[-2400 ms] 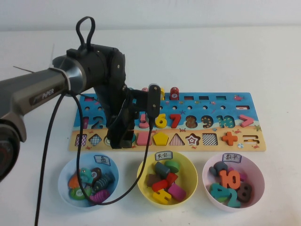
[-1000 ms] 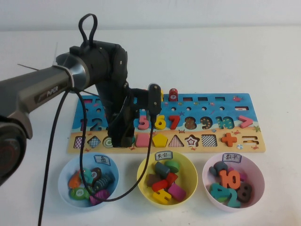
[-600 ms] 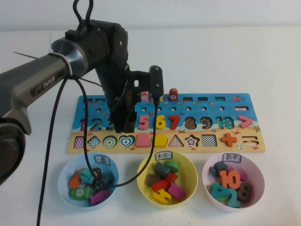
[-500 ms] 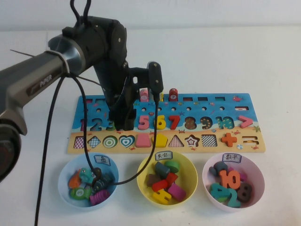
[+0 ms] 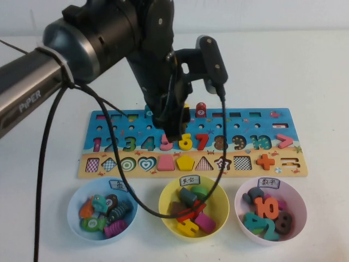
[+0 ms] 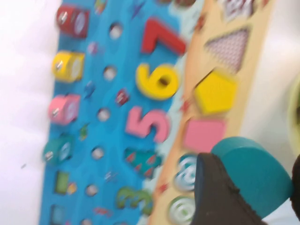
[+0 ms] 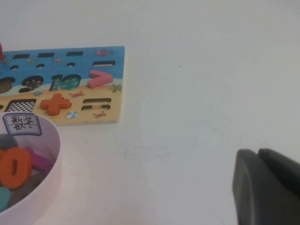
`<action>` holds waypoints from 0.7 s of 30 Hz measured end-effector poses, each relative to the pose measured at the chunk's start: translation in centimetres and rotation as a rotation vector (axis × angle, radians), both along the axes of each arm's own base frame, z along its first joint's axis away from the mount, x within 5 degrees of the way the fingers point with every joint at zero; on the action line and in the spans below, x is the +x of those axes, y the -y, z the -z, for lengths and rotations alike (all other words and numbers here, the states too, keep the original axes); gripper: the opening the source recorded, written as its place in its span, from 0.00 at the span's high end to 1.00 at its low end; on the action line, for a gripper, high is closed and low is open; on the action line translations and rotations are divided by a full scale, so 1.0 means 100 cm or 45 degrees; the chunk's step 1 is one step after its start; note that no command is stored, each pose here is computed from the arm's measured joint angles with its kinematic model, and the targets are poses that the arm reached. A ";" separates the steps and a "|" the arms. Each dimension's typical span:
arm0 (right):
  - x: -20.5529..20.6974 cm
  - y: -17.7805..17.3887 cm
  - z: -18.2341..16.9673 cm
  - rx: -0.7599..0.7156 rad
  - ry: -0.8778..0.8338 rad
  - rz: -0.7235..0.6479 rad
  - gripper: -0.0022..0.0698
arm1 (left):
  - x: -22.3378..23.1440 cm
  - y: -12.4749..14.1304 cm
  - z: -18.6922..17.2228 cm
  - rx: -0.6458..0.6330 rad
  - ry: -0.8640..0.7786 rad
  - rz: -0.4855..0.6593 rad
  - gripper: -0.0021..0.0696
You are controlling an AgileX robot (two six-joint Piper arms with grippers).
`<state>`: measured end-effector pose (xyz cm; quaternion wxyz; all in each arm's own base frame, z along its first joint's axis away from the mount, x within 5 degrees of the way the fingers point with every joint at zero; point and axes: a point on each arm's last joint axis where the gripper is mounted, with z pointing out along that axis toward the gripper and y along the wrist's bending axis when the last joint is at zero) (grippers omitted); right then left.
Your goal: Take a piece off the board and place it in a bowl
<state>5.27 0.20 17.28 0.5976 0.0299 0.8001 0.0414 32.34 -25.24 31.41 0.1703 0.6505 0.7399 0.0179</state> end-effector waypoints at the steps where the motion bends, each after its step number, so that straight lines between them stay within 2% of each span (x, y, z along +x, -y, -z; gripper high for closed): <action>1: 0.000 0.000 0.000 0.000 0.000 0.000 0.99 | -0.004 0.004 -0.001 -0.008 -0.004 -0.006 0.58; 6: 0.000 0.000 0.000 0.000 0.000 0.000 0.99 | -0.036 0.035 0.006 -0.005 -0.046 0.062 0.58; 10: 0.000 0.000 0.000 0.000 0.000 0.000 0.99 | -0.067 0.052 0.036 0.086 -0.146 0.141 0.58; 14: 0.000 0.000 0.000 0.000 0.000 0.000 0.99 | -0.084 0.052 0.061 0.178 -0.224 0.181 0.58; 21: 0.000 0.000 0.000 0.000 0.000 0.000 0.99 | -0.083 0.052 0.065 0.195 -0.225 0.175 0.58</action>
